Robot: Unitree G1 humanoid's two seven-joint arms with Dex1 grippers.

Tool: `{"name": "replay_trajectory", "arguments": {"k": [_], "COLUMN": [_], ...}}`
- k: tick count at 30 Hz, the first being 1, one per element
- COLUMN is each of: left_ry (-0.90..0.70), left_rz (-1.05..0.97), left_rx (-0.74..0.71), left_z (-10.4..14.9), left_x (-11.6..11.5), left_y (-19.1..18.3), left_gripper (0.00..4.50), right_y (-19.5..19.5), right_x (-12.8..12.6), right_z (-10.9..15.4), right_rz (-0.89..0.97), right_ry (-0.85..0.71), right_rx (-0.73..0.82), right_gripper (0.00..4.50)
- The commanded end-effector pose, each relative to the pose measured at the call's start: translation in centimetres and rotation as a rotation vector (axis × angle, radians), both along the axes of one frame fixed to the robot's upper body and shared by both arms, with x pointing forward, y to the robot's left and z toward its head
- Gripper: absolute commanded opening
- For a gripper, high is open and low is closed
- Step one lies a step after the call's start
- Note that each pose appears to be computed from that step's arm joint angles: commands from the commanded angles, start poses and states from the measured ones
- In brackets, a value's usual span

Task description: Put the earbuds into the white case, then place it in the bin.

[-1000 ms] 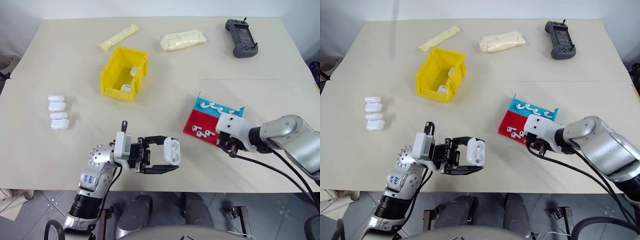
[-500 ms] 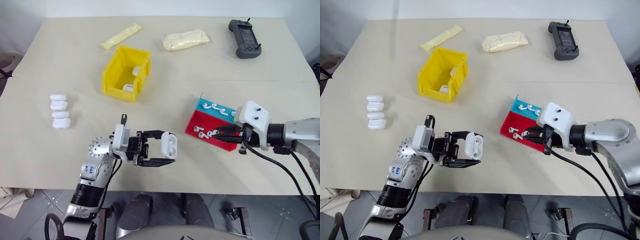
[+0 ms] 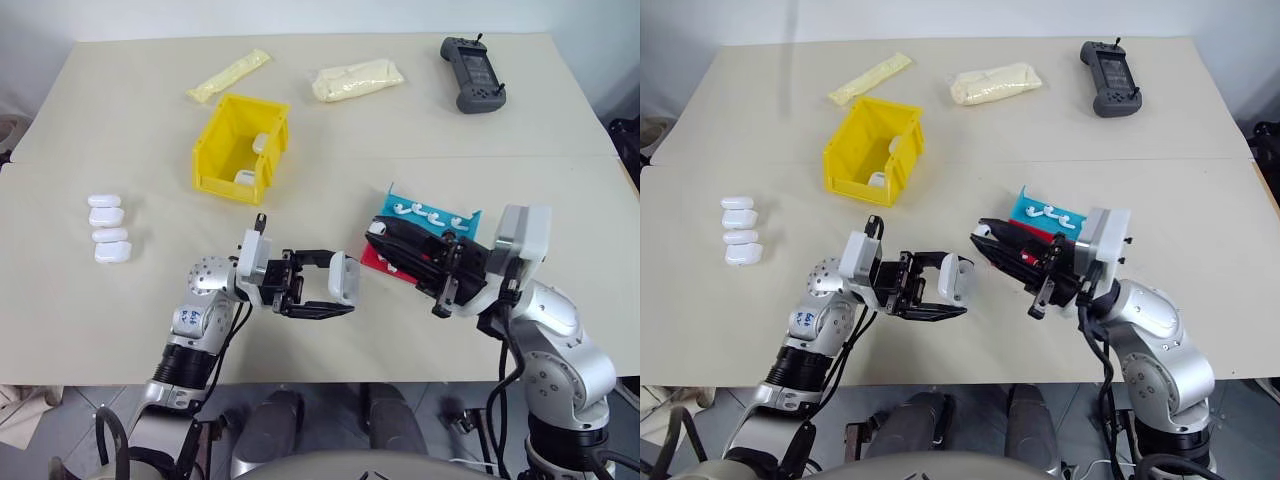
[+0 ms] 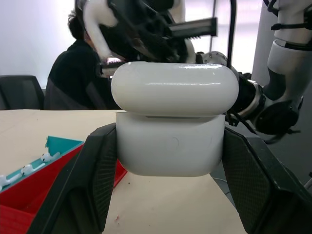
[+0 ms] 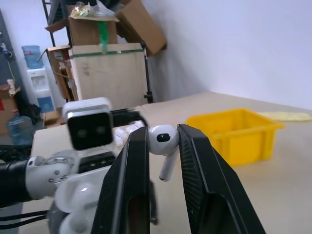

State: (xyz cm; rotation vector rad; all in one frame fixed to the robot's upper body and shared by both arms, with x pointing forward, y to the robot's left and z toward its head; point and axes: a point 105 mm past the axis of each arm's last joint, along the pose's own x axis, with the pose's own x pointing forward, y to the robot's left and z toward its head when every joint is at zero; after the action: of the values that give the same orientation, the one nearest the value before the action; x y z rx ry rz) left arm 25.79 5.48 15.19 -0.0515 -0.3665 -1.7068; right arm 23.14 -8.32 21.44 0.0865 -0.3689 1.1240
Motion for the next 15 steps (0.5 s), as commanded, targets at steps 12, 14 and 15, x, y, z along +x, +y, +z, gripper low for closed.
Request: {"name": "replay_trajectory", "arguments": {"k": [12,14,15], "left_ry": [-0.019,-0.02,-0.021], "left_rz": [-0.018,-0.019,-0.018], "left_rx": [-0.019,-0.02,-0.021], "left_z": [1.3,1.3,1.3], "left_x": [0.1,0.0,0.0], "left_y": [-0.6,-0.7,-0.6], "left_gripper": [2.81,2.81,2.81], "right_y": [1.1,0.9,0.8], "right_x": [-0.3,-0.2,-0.1], "right_z": [-2.0,-2.5,-2.6], "right_rz": [0.002,-0.009,-0.017], "right_ry": [-0.007,0.001,0.003], "right_rx": [0.018,0.014,0.015], "right_gripper": [0.48,0.48,0.48]}}
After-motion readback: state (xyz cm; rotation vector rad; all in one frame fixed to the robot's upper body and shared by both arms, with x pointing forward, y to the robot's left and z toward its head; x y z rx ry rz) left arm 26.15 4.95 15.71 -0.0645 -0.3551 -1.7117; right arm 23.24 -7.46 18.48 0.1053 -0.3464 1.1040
